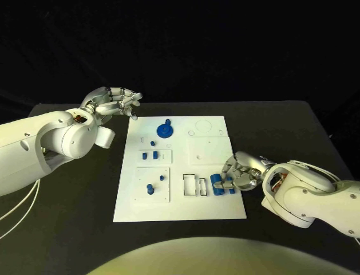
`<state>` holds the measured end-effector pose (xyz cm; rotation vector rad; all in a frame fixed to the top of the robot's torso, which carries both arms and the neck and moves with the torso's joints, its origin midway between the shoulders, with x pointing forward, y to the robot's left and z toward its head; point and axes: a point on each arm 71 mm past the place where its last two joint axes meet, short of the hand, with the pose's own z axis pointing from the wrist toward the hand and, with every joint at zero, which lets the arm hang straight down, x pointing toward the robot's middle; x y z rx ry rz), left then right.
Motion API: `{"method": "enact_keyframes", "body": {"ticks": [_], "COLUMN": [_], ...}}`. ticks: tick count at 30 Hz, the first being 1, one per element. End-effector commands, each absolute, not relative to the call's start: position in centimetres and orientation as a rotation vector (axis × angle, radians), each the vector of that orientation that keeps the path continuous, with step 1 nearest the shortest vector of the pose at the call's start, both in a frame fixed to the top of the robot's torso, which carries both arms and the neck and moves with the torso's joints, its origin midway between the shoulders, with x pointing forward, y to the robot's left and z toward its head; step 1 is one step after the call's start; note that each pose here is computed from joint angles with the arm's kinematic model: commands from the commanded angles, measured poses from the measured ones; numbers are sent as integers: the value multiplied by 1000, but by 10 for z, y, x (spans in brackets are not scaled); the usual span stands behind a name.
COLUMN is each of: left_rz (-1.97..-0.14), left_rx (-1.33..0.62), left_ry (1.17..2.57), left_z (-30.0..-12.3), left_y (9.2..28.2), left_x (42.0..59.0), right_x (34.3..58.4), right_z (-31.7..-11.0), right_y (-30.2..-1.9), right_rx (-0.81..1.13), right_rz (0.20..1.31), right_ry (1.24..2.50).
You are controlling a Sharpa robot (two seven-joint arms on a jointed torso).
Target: Assemble the parts on the task board
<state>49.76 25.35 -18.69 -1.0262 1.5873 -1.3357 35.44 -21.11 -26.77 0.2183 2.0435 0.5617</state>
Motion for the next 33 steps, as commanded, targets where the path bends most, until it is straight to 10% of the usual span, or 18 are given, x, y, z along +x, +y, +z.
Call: {"method": "enact_keyframes", "body": {"ticks": [1,33], "left_rz": [-1366,-1369], "left_rx": [-1018,-1014], "left_ry": [1601,1611], "left_z": [-186,-186], "left_y": [252,253], "left_x": [497,496], "right_x": [353,355], "right_z": [-271,-277], "right_y": [-210,-193], "right_rx": [167,118], "right_rz": [519,490], "right_ry": [2069,2058]}}
